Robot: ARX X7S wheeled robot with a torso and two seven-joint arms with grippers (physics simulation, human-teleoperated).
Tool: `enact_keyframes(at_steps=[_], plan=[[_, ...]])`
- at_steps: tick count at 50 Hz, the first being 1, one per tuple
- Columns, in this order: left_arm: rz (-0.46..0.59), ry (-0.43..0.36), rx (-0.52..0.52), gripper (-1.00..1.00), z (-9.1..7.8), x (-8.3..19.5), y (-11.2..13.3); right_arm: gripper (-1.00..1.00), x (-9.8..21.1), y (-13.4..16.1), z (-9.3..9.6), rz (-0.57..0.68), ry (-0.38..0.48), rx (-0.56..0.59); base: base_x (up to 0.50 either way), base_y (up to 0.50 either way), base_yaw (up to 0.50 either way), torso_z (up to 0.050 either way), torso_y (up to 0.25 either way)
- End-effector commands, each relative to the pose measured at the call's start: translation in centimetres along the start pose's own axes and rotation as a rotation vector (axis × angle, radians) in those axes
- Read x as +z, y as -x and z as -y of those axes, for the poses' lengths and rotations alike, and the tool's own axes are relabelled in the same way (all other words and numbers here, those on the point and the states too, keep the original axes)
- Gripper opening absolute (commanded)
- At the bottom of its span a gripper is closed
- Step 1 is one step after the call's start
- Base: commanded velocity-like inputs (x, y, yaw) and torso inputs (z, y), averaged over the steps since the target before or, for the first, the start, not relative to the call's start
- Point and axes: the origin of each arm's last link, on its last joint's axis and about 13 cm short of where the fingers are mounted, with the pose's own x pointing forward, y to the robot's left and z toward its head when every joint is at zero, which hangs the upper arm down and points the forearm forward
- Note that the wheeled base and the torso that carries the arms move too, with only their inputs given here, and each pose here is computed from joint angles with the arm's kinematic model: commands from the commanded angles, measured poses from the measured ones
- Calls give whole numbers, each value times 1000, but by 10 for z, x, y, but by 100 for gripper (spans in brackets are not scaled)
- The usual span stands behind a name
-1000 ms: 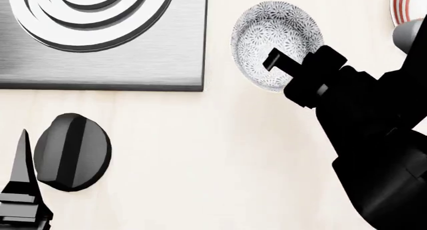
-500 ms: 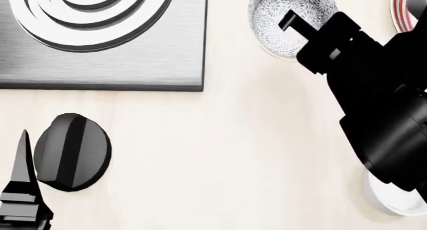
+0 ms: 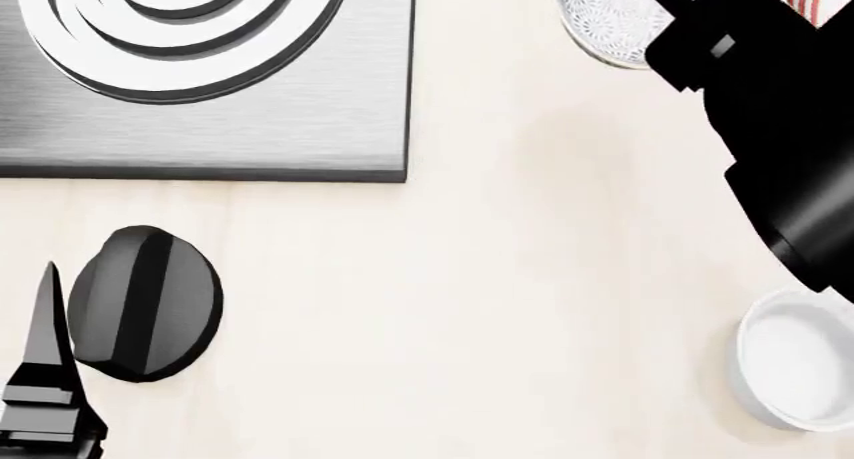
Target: Pick the akita bowl next to the ramekin and place it on the plate.
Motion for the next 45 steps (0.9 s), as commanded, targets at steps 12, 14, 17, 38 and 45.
enact_keyframes(at_steps=[12,14,17,38,45], plan=[[-1,-2,-1,100,0,0,0,-100,32,-1,3,70,-47,-50,0,0,0,0,1],[-2,-2,-1,100,0,-1,0,-100,33,-2,4,73,-50,-55,0,0,0,0,0],[-4,-2,-2,100,1,-2,0,-100,35,-2,6,76,-61,-62,0,0,0,0,0],[-4,-1,-3,100,1,-2,0,-100,53,-9,18,118,-115,-142,0,0,0,0,0],[-2,-3,1,100,0,-1,0,-100,58,-10,21,123,-127,-162,0,0,0,0,0]])
